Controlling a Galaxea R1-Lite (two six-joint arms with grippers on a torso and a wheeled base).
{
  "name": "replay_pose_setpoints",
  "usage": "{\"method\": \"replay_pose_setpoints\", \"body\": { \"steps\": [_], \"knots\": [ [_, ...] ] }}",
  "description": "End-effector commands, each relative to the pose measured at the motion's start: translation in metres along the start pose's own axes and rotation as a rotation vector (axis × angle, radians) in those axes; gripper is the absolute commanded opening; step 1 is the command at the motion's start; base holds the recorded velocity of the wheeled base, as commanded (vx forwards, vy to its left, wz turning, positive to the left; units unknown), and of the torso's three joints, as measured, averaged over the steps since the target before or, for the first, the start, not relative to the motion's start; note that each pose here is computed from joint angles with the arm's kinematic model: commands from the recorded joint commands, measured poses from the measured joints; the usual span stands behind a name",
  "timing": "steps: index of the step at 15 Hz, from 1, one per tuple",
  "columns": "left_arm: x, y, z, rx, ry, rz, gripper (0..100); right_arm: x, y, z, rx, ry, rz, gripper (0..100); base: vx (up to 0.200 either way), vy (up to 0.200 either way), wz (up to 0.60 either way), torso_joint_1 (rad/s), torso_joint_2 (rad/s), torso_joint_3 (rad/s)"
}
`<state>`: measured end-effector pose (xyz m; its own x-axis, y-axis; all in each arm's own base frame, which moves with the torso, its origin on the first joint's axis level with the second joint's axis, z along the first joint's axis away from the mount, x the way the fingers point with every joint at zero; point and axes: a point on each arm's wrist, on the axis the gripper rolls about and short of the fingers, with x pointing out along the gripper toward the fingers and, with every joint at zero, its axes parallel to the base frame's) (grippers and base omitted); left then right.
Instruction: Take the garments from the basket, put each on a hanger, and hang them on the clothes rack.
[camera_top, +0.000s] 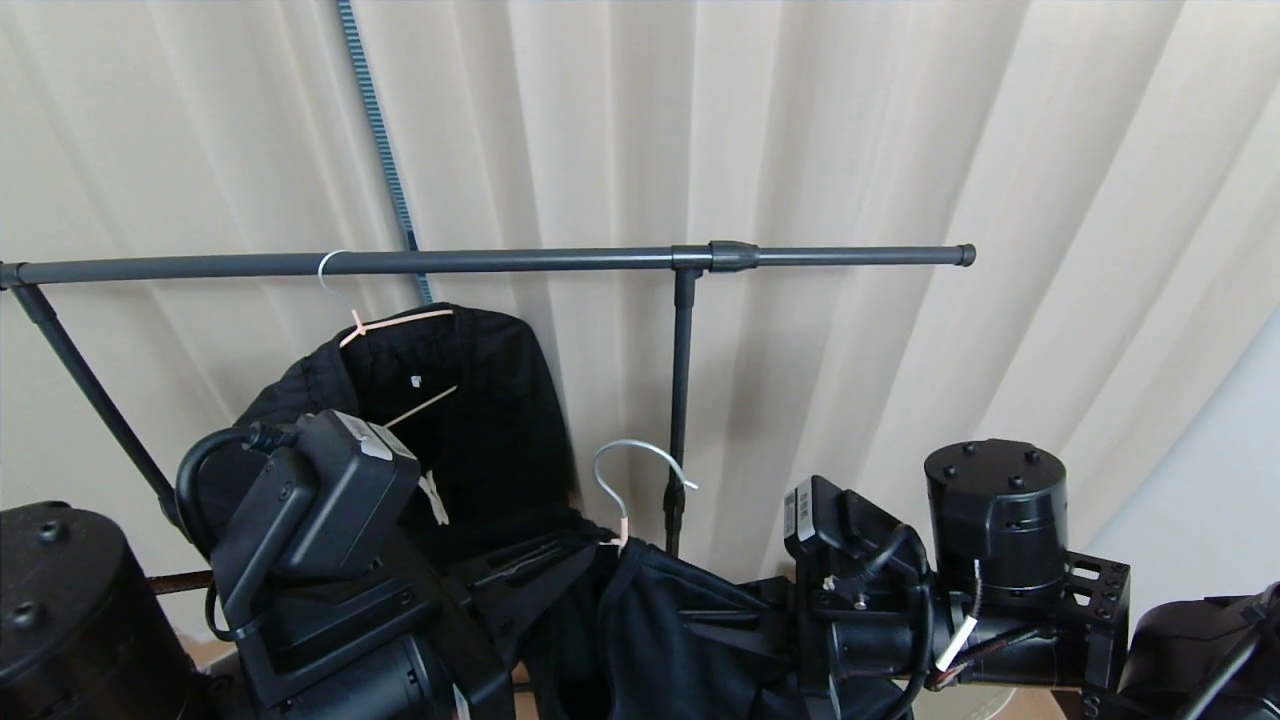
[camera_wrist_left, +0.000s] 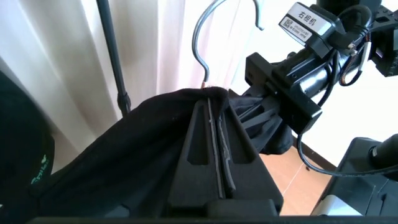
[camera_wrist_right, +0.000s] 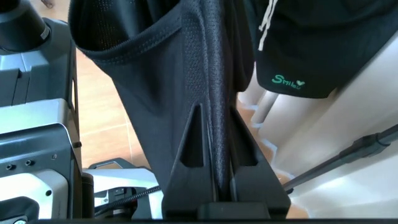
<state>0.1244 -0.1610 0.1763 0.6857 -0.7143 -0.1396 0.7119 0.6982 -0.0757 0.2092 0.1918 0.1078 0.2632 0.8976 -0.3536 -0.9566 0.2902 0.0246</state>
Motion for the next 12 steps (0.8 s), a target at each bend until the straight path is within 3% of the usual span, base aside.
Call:
{"method": "replay_pose_setpoints", "body": {
  "steps": [1, 6, 7, 12],
  "knots": [
    [0.0006, -0.0001, -0.0010, 0.000, 0.005, 0.001, 0, 0.0004, 0.0002, -0.0002, -0.001, 0.001, 0.002, 0, 0.000, 0.000, 0.00, 0.000, 0.00, 0.000],
    [0.0038, 0.0005, -0.0071, 0.007, 0.032, 0.020, 0, -0.0020, 0.0011, 0.0026, -0.006, -0.011, 0.000, 0, 0.000, 0.000, 0.00, 0.000, 0.00, 0.000],
    [0.0038, 0.0005, -0.0071, 0.007, 0.032, 0.020, 100, -0.0024, 0.0014, 0.0025, -0.006, -0.011, 0.000, 0, 0.000, 0.000, 0.00, 0.000, 0.00, 0.000],
    [0.0026, 0.0002, -0.0060, 0.010, 0.026, 0.016, 100, -0.0052, 0.0020, 0.0056, -0.013, -0.023, -0.004, 0, 0.000, 0.000, 0.00, 0.000, 0.00, 0.000]
  ]
}}
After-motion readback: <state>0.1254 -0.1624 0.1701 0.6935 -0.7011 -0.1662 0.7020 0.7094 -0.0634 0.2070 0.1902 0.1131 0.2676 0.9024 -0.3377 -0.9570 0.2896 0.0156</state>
